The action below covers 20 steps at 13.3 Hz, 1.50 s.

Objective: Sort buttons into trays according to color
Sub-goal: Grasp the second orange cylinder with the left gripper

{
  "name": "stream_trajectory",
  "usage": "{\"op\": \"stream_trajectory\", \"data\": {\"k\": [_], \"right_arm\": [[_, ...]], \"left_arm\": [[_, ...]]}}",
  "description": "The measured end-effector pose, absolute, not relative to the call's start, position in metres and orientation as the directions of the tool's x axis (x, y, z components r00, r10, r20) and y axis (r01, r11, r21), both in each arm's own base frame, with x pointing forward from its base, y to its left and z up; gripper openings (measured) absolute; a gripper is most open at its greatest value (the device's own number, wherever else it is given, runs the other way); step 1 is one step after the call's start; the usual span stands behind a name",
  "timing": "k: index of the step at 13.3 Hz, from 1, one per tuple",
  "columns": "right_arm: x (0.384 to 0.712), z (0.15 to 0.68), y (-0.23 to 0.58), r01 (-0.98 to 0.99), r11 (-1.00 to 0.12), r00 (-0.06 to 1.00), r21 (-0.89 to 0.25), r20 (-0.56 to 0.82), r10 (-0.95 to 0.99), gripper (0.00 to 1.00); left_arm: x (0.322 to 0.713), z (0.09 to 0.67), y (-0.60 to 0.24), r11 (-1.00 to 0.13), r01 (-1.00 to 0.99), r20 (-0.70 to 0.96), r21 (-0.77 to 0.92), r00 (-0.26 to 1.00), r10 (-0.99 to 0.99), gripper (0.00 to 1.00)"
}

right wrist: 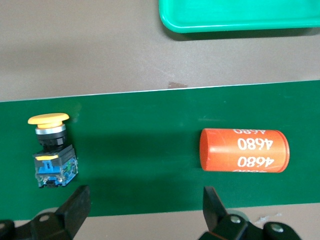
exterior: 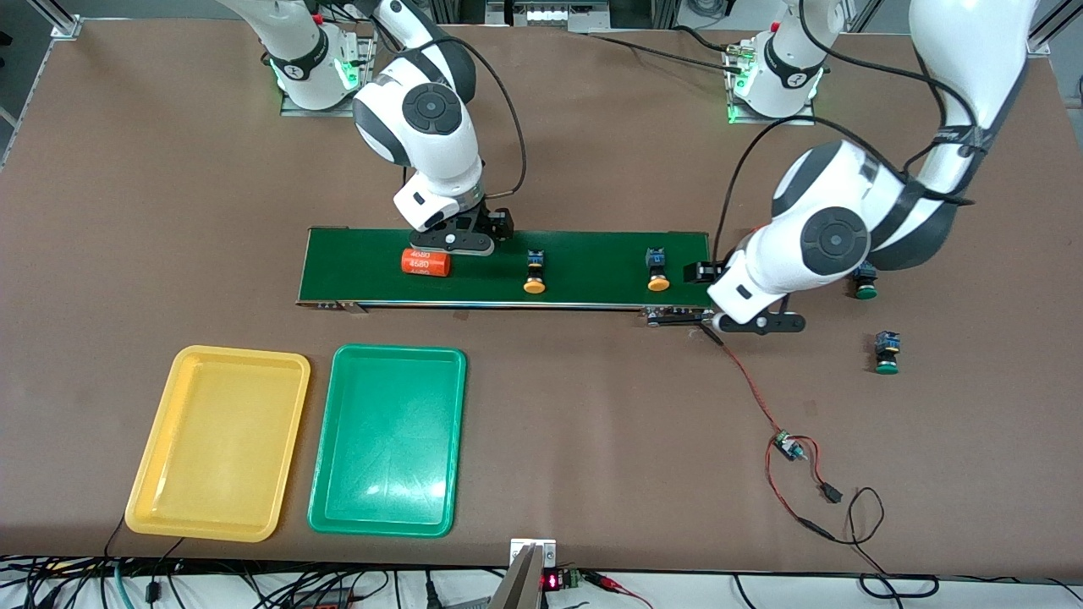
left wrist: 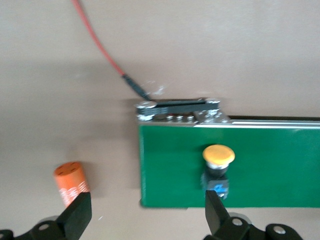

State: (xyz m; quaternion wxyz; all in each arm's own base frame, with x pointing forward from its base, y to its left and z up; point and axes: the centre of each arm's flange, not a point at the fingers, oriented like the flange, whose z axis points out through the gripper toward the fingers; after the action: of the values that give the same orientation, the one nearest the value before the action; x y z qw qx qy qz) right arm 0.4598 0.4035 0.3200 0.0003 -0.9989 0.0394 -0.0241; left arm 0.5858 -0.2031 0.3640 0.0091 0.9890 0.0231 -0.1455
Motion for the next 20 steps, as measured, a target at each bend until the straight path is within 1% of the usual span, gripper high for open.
{"op": "stream_trajectory", "data": {"k": [3, 6, 9, 13, 20], "right_arm": [[0.460, 0.320, 0.403, -0.080, -0.997, 0.996, -0.002, 0.048, -0.080, 1.00], [0.460, 0.320, 0.403, -0.080, -0.997, 0.996, -0.001, 0.048, -0.080, 1.00], [0.461, 0.320, 0.402, -0.080, -0.997, 0.996, -0.001, 0.048, -0.080, 1.00], [0.464, 0.319, 0.399, -0.086, -0.996, 0.995, 0.002, 0.052, -0.085, 1.00], [0.476, 0.310, 0.387, -0.085, -0.996, 0.994, 0.028, 0.065, -0.083, 1.00]], "left_arm": [[0.587, 0.357, -0.160, -0.998, 0.057, -0.368, -0.029, 0.928, 0.064, 1.00], [0.581, 0.323, -0.111, -1.000, 0.001, -0.416, -0.023, 0.909, 0.011, 1.00], [0.559, 0.275, -0.108, -0.999, -0.033, -0.391, -0.029, 0.920, -0.019, 1.00], [0.528, 0.222, -0.065, -0.999, -0.004, -0.363, 0.039, 0.931, -0.018, 1.00], [0.482, 0.177, -0.045, -0.994, 0.026, -0.341, 0.104, 0.940, -0.011, 1.00]]}}
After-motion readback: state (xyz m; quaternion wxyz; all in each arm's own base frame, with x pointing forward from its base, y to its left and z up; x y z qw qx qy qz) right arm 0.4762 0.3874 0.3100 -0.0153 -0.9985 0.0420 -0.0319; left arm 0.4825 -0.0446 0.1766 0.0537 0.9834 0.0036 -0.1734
